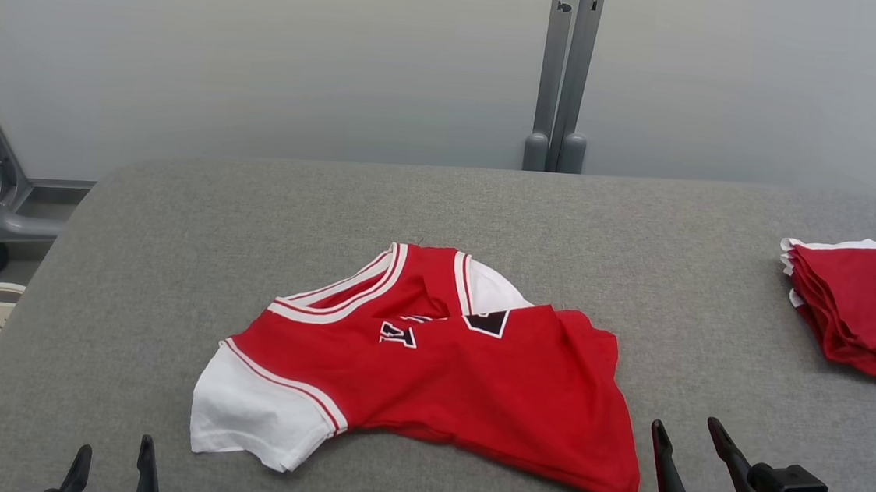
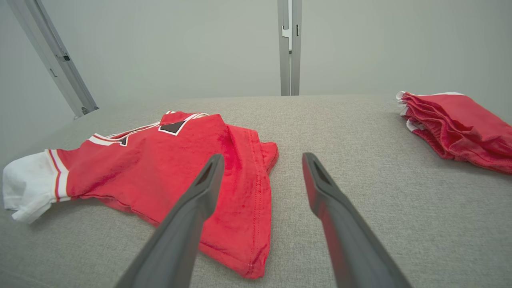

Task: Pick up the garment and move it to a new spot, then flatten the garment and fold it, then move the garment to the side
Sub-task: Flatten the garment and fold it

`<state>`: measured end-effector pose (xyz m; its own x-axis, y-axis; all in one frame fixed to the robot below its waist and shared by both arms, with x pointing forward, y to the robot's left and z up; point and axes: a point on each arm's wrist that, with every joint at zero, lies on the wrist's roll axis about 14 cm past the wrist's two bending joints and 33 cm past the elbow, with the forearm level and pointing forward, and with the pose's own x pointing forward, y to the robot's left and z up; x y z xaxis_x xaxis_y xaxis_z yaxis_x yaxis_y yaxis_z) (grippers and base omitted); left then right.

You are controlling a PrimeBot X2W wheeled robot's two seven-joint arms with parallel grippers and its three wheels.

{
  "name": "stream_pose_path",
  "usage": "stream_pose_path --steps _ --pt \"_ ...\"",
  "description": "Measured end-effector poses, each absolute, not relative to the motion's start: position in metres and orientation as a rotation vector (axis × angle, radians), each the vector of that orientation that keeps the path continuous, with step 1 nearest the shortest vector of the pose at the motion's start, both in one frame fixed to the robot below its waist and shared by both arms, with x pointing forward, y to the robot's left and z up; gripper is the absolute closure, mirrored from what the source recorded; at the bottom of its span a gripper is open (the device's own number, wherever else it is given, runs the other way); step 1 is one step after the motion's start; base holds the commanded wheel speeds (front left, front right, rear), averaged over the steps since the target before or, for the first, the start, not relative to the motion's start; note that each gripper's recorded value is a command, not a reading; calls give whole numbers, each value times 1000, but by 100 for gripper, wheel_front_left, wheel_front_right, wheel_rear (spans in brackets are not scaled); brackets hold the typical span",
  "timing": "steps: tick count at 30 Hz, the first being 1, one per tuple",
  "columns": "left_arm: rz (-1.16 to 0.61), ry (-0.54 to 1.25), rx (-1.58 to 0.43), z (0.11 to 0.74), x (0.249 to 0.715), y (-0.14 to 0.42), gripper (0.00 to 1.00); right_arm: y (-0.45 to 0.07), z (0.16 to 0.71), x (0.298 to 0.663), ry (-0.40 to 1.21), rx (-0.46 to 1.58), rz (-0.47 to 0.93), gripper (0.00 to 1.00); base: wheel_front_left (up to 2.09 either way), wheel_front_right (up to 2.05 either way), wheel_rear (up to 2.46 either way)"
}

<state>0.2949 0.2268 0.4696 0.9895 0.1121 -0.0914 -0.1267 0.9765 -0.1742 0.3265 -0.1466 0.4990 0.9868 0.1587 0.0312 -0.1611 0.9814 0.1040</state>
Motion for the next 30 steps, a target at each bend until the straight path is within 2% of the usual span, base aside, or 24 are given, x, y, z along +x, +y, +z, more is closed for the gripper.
stream_pose_path --steps 16,24,30 --pt "99 134 -184 456 295 221 0 -142 487 330 36 115 173 0 0 0 0" --pt "29 234 -134 444 317 211 0 -135 463 334 211 118 195 0 0 0 0" --pt "-23 385 -82 419 338 206 0 -128 448 339 334 89 219 0 0 0 0"
